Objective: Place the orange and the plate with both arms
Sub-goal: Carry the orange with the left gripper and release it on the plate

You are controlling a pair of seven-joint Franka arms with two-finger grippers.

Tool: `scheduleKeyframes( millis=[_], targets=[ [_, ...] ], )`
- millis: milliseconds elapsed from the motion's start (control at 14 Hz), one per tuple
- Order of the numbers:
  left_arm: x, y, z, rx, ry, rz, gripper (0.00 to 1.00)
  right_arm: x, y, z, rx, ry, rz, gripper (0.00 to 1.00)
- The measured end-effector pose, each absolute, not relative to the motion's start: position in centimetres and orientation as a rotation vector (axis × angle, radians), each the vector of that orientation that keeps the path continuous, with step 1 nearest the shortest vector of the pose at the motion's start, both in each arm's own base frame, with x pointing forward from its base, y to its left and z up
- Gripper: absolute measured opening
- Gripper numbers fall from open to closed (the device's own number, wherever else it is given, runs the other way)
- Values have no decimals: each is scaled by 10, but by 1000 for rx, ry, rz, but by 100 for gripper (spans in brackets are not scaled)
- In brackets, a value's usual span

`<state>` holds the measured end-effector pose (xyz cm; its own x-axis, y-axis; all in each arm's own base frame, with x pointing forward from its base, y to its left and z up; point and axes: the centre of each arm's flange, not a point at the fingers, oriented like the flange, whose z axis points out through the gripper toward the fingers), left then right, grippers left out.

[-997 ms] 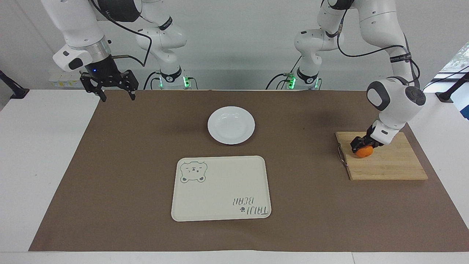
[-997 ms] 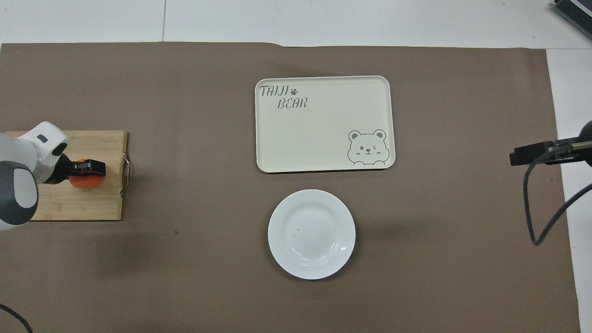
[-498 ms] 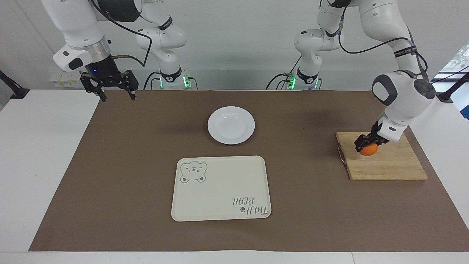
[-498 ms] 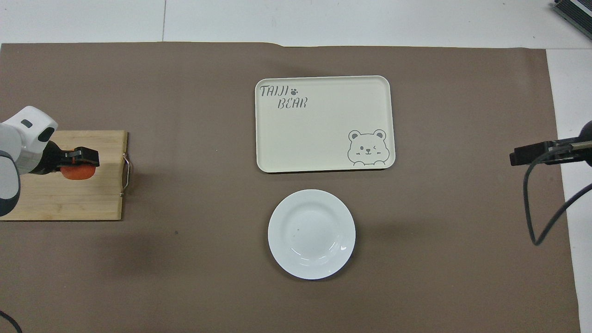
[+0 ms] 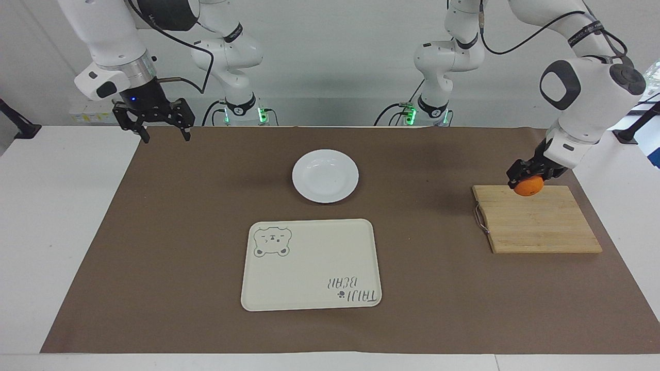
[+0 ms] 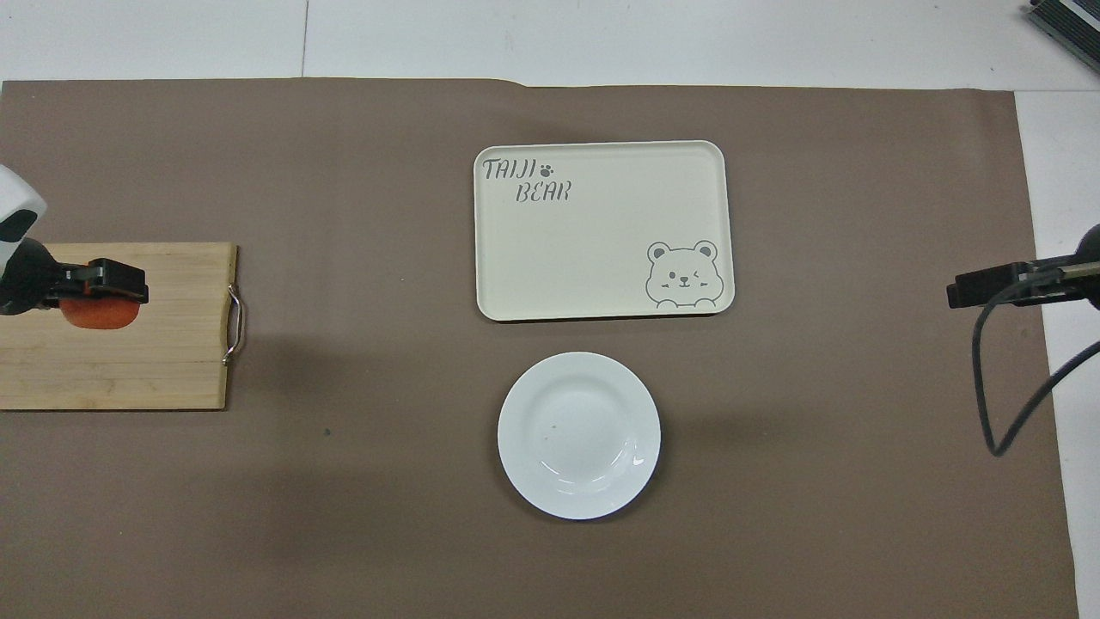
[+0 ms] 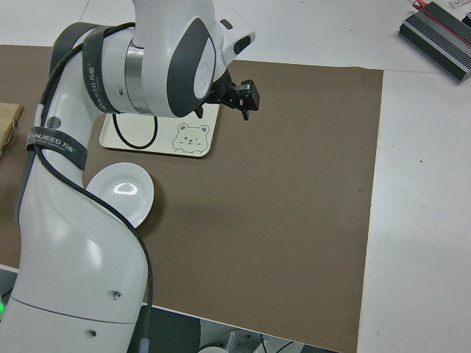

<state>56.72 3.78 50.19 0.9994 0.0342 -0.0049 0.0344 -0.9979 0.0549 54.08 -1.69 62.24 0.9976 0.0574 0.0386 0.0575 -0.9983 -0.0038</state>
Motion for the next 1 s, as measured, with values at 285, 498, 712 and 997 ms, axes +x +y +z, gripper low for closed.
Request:
scheduleKeyframes(
  millis=[285,498,712,997],
  targets=[
    [564,-5,561,3125,-86,-35,77,541,-17,622,-3135,-90,-60,100],
    [558,-18,593,3125,-126,-71,77,541,-17,622,-3135,-90,-60,100],
    [555,-32,606,3124,-158,-77,77,541,-17,622,-3135,-90,-60,100],
    [552,-86,593,3131,-123,-93,77,541,-17,622,-3135,-90,-60,100]
  ],
)
